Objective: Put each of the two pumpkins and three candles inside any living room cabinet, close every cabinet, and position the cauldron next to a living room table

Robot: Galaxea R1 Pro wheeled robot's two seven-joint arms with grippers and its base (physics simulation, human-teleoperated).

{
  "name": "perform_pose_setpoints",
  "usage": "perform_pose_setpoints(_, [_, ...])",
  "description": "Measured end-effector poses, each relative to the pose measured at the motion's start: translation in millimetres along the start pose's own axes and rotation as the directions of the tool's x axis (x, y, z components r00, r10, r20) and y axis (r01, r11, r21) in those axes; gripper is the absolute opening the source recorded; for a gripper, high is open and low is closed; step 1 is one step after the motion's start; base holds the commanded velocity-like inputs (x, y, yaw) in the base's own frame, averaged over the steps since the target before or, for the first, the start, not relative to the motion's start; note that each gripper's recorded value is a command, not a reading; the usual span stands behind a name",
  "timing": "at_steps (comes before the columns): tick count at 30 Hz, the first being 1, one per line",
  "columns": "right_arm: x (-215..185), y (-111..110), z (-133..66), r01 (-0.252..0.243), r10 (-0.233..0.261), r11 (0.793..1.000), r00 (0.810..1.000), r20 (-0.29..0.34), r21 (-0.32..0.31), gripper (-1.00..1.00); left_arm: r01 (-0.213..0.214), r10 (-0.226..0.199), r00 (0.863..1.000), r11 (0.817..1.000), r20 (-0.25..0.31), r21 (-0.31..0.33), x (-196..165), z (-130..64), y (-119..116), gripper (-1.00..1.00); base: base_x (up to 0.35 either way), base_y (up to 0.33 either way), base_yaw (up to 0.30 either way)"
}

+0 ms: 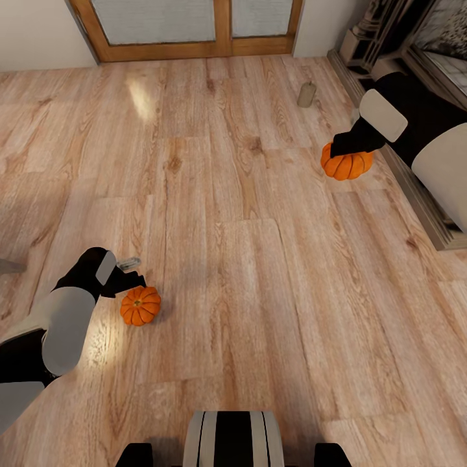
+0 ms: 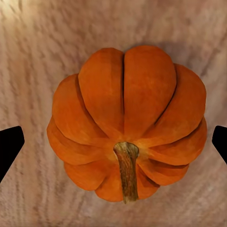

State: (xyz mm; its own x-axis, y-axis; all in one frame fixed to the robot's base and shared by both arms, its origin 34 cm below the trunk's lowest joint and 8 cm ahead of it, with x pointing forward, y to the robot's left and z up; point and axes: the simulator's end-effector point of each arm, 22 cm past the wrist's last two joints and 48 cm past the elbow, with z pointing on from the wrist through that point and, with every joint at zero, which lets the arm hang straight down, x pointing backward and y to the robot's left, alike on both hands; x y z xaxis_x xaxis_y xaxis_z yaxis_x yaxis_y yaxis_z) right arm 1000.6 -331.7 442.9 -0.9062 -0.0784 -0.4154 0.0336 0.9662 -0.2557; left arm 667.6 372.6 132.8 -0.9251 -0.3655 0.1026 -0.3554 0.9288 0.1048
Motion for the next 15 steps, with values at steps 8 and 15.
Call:
perform_pose_setpoints(8, [3.5, 2.5, 6.5, 0.003, -0.003, 1.000, 1.000, -0.007, -0.001, -1.00, 0.014, -0.014, 1.000, 1.000, -0.009, 0.021, 2.5, 5.3, -4.9, 1.00, 0.000, 0.000, 0.000])
perform_pose_setpoints(15, [4.0, 2.3, 6.8, 0.005, -0.005, 1.000, 1.000, -0.009, 0.001, -1.00, 0.017, -0.017, 1.000, 1.000, -0.009, 0.026, 2.3, 5.1, -5.2, 1.00, 0.000, 0.000, 0.000])
